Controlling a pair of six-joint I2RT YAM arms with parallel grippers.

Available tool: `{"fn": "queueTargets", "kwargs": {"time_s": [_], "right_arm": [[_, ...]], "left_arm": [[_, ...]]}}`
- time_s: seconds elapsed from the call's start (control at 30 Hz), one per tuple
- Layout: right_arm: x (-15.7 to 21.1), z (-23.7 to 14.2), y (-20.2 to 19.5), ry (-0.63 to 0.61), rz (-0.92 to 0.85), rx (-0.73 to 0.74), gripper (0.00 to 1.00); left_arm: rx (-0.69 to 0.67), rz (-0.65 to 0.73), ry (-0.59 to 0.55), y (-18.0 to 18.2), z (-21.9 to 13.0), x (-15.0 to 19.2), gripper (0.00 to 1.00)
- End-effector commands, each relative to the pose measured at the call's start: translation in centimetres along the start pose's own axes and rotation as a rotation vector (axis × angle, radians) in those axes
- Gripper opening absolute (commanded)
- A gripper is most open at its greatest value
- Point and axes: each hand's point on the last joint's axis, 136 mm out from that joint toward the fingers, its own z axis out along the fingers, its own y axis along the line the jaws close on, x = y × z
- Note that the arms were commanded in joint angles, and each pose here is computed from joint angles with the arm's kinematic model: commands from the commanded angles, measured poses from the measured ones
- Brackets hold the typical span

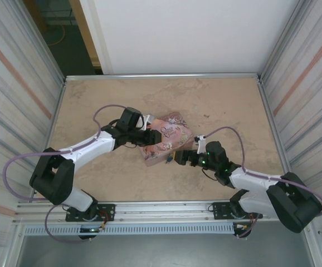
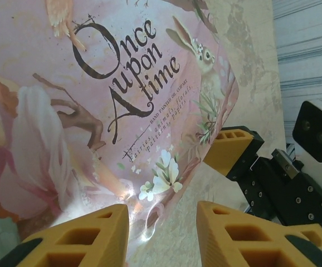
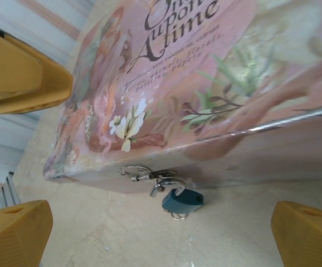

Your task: Unlock a padlock with a key

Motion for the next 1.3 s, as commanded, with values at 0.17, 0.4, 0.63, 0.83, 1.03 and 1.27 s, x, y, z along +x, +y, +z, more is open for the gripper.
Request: {"fn": "queueTargets", "kwargs": {"time_s": [0.17,0.4,0.63,0.83,1.03,1.27], "right_arm": [[-0.1,2.4,2.0,0.009,-0.058,-0.057,0.99],[0.8,3.4,1.8,0.029,-0.068,-0.057,0.99],[1.1,3.9,2.5,0.050,-0.119,-0.097,0.98],[0.0,4.0,2.9,0.041,-0.168,-0.127,0.98],[-1.6,4.2,2.4,0.020,-0.179,-0.135,0.98],[-0.4,3.8,2.5,0.036,-0.186,-0.154,0.97]], "left_arm": [[-0.034,-0.050,0.054,1.8,0.6,2.3,0.37],[-0.059,-0.079,0.090,2.7,0.8,3.4,0.37],[-0.063,-0.094,0.091,3.0,0.8,3.9,0.37],[-0.067,-0.104,0.097,3.2,0.8,4.2,0.37],[-0.072,-0.114,0.093,3.3,0.9,4.4,0.37],[-0.070,-0.120,0.087,3.3,1.0,4.2,0.37]]}}
